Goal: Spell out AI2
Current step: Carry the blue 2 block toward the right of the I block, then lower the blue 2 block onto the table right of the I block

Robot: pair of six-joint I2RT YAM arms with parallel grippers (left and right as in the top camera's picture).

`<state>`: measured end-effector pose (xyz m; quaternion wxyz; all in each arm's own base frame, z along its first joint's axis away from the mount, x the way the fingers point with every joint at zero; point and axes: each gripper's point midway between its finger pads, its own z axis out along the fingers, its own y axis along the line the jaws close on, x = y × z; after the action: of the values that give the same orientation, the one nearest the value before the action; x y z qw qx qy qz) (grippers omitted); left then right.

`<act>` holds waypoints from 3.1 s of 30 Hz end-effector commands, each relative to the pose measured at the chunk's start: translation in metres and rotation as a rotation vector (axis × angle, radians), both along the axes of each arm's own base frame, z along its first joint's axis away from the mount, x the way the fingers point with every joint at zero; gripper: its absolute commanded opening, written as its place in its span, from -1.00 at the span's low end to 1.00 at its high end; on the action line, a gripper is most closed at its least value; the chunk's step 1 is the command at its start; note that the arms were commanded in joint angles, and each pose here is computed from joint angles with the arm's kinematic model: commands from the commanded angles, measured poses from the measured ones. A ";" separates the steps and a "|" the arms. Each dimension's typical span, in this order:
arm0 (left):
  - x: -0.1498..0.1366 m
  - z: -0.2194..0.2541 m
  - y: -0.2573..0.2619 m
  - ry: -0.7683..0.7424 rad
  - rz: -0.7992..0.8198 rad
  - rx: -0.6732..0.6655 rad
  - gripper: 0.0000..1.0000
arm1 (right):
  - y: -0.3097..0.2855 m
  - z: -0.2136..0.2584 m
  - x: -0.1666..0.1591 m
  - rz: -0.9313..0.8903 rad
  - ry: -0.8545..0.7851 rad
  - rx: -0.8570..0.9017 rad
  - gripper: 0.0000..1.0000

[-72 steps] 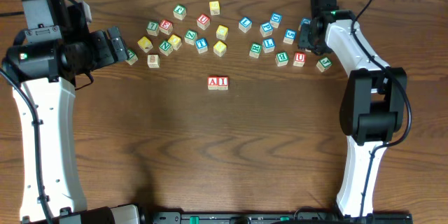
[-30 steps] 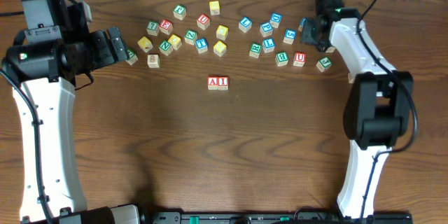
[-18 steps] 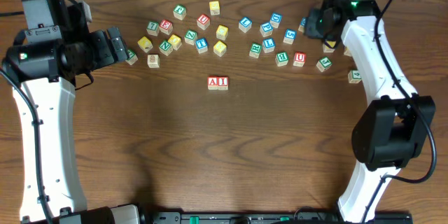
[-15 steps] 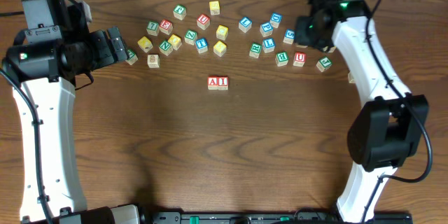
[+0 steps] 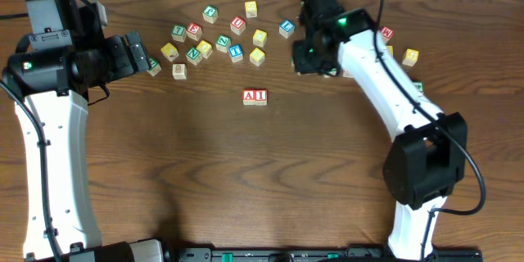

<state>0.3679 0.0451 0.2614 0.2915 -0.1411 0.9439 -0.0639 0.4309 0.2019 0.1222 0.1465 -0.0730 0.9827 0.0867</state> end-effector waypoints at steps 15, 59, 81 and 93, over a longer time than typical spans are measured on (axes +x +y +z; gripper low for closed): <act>0.002 0.000 0.002 0.001 0.004 0.001 0.98 | 0.045 -0.065 -0.025 0.052 0.119 -0.058 -0.53; 0.002 0.000 0.001 0.001 0.004 0.001 0.98 | 0.028 -0.055 -0.047 0.082 0.278 -0.130 -0.55; 0.002 0.000 0.001 0.001 0.005 0.001 0.98 | 0.039 -0.104 -0.058 0.120 0.271 -0.128 -0.74; 0.002 0.000 0.001 0.001 0.004 0.001 0.98 | 0.052 -0.104 -0.061 0.147 0.250 -0.123 -0.76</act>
<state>0.3680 0.0451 0.2614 0.2917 -0.1410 0.9439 -0.0639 0.3686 0.2508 0.0115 0.0009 -0.1340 0.9902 0.0401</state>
